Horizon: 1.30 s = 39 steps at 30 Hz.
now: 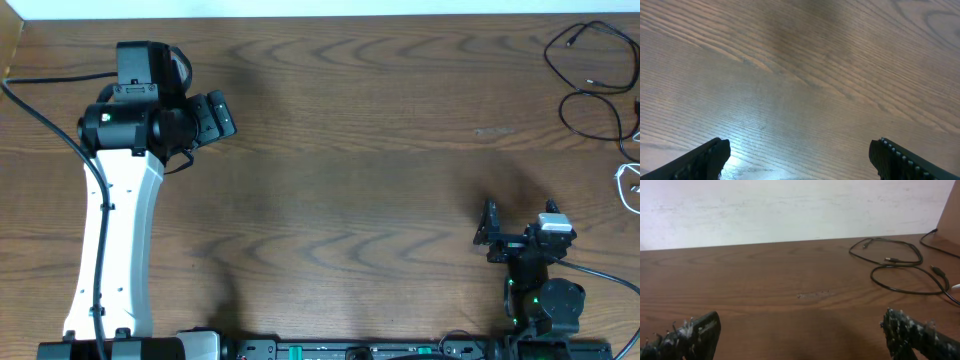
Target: Untangle cables
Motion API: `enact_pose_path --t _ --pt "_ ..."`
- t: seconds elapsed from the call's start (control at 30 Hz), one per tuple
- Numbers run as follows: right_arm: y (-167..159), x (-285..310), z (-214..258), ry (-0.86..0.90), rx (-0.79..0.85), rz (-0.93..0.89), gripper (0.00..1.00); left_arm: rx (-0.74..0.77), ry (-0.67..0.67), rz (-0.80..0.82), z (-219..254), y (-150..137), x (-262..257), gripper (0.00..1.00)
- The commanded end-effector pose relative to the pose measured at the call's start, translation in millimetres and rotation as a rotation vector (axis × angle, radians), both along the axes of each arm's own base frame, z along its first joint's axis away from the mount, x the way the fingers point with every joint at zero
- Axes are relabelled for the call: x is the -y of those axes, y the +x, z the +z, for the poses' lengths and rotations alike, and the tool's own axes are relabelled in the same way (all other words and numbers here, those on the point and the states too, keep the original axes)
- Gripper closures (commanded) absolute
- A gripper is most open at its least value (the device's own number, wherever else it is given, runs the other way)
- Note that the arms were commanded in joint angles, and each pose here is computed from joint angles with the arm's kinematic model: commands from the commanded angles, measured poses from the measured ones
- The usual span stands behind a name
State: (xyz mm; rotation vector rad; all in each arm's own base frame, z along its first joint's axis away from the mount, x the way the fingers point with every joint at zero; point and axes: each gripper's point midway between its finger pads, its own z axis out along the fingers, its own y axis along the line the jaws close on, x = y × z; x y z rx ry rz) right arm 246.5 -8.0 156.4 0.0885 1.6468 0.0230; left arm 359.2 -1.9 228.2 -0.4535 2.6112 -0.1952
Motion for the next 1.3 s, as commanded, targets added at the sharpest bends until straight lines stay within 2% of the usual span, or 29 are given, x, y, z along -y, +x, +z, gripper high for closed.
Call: enact_pose_path --t 0.0,0.37,0.5,0.63,0.83,1.27 --pt "-0.3 -1.4 -0.2 -0.013 0.002 0.007 0.01 -0.016 -0.002 0.012 -5.4 0.2 -1.6 0.06" --pt "-0.3 -1.4 -0.1 -0.013 0.002 0.007 0.01 -0.077 0.006 0.008 -7.0 -21.9 -2.1 0.06" --pt "-0.3 -1.4 -0.2 -0.013 0.002 0.007 0.01 -0.019 0.009 0.008 1.0 -30.7 -2.0 0.06" --pt "-0.3 -1.4 -0.2 -0.013 0.002 0.007 0.01 0.128 0.014 0.006 9.0 -37.1 -1.7 0.06" --pt "-0.3 -1.3 -0.2 -0.013 0.002 0.006 0.01 0.356 0.020 0.001 0.8 -63.4 -0.1 0.06" --pt "-0.3 -1.4 -0.2 -0.013 0.002 0.007 0.01 0.933 0.191 -0.105 -17.9 -94.9 1.2 0.06"
